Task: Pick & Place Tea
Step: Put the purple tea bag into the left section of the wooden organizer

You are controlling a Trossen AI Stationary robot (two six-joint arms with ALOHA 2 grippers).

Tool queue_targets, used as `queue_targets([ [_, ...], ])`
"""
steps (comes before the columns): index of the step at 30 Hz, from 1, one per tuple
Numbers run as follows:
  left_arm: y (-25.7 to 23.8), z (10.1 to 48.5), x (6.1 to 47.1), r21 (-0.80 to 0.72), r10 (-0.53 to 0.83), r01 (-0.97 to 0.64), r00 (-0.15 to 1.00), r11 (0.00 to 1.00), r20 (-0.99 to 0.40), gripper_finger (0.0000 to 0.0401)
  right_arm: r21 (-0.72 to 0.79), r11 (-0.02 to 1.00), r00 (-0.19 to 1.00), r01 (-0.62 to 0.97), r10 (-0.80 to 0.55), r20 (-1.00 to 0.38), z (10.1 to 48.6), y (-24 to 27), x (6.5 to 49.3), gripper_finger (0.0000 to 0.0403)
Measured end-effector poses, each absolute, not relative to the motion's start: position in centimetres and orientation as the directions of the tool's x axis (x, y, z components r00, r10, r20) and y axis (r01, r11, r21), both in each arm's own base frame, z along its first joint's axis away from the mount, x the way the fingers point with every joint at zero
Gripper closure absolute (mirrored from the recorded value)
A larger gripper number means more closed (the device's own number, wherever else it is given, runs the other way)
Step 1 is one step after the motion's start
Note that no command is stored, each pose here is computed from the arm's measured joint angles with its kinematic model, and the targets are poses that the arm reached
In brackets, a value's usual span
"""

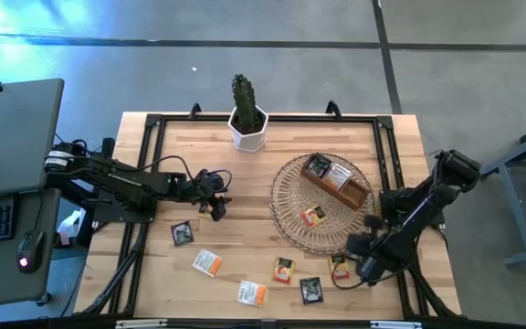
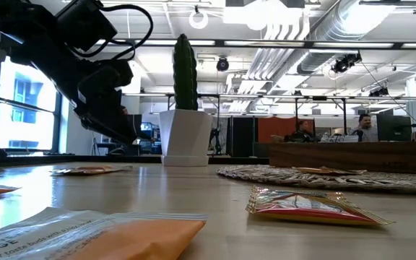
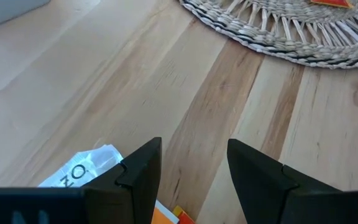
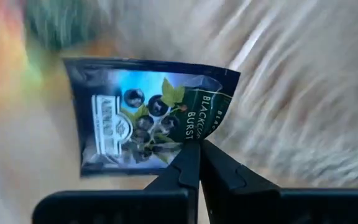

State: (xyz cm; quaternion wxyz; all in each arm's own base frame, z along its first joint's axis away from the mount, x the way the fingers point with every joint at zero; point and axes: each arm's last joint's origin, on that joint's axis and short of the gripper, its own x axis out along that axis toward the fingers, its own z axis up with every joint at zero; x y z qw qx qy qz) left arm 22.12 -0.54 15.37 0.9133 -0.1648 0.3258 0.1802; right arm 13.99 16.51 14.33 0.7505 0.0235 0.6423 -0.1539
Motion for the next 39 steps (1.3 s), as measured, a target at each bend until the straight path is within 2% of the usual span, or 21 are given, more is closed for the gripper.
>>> queue_targets([
  [5, -0.5, 15.4, 22.1, -0.158, 0.252, -0.45, 0.719, 0.879, -0.648, 0.0219, -0.275, 0.906, 0.315, 0.321, -0.376, -0.871, 16.9, 16.0, 16.3, 0.0399],
  [8, -0.4, 15.4, 22.1, -0.142, 0.26, -0.446, 0.72, 0.884, -0.644, 0.0219, -0.385, 0.853, 0.438, 0.353, -0.514, -0.737, 18.1, 14.8, 18.1, 0.0401],
  [11, -0.4, 15.6, 22.2, -0.137, 0.273, -0.449, 0.729, 0.883, -0.628, 0.0219, -0.522, 0.766, 0.473, 0.376, -0.643, -0.602, 18.7, 12.6, 20.1, 0.0401],
  [15, -0.4, 15.9, 22.5, -0.149, 0.278, -0.446, 0.751, 0.883, -0.599, 0.0219, -0.65, 0.668, 0.373, 0.363, -0.743, -0.555, 18.9, 8.1, 22.9, 0.0402],
  [21, -0.4, 16.0, 22.6, -0.136, 0.282, -0.432, 0.764, 0.891, -0.58, 0.0219, -0.68, 0.624, 0.16, 0.384, -0.771, -0.617, 19.0, 0.3, 25.2, 0.0402],
  [25, -0.4, 16.1, 22.6, -0.137, 0.282, -0.431, 0.766, 0.892, -0.577, 0.0219, -0.671, 0.631, 0.08, 0.389, -0.749, -0.658, 19.5, -3.0, 25.5, 0.0402],
  [39, -0.4, 16.1, 22.6, -0.107, 0.27, -0.4, 0.769, 0.91, -0.579, 0.0219, -0.63, 0.717, 0.075, 0.299, -0.675, -0.734, 20.0, -4.7, 25.8, 0.0402],
])
